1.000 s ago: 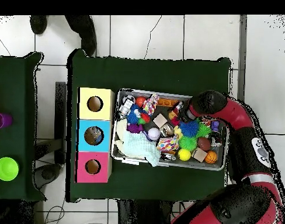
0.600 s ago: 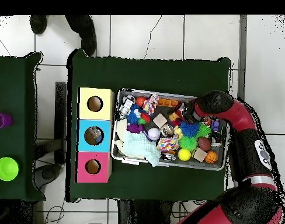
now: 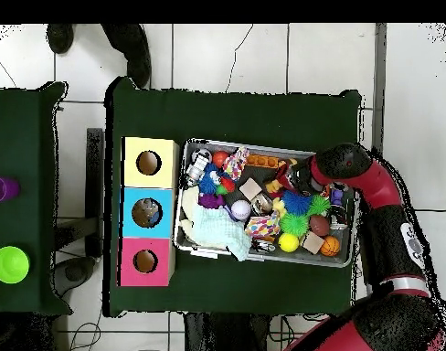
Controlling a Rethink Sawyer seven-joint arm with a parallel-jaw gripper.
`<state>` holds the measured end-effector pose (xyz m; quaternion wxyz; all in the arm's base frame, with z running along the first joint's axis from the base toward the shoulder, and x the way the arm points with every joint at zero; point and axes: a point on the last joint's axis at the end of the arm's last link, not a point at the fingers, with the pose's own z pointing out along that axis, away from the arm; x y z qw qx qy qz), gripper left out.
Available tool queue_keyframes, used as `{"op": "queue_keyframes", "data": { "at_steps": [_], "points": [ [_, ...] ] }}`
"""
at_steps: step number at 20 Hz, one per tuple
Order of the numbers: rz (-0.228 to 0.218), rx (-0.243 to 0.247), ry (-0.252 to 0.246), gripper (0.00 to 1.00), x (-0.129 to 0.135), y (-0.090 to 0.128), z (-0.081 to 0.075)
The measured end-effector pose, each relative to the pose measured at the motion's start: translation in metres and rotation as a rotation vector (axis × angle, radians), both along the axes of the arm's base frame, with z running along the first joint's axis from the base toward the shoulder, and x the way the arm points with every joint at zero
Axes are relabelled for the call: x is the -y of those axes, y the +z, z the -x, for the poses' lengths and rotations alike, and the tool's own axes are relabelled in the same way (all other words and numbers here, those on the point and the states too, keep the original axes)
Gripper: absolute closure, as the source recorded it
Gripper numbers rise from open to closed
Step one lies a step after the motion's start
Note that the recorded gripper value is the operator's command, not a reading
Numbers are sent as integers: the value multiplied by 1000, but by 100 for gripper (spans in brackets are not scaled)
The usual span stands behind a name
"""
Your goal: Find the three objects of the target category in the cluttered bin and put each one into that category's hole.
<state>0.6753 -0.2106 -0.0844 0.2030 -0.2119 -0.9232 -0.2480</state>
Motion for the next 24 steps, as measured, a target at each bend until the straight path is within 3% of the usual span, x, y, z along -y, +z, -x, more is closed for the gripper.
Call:
{"op": "queue_keyframes", "data": {
  "at_steps": [5, 9, 13, 18, 21, 24],
  "points": [
    [-1, 4, 7, 0, 0, 1, 1],
    [30, 30, 24, 0, 0, 8, 6],
    [103, 77, 64, 0, 0, 23, 13],
    [244, 150, 136, 0, 7, 57, 18],
    [281, 167, 159, 0, 6, 70, 17],
    [339, 188, 195, 0, 5, 102, 14]
  ]
}}
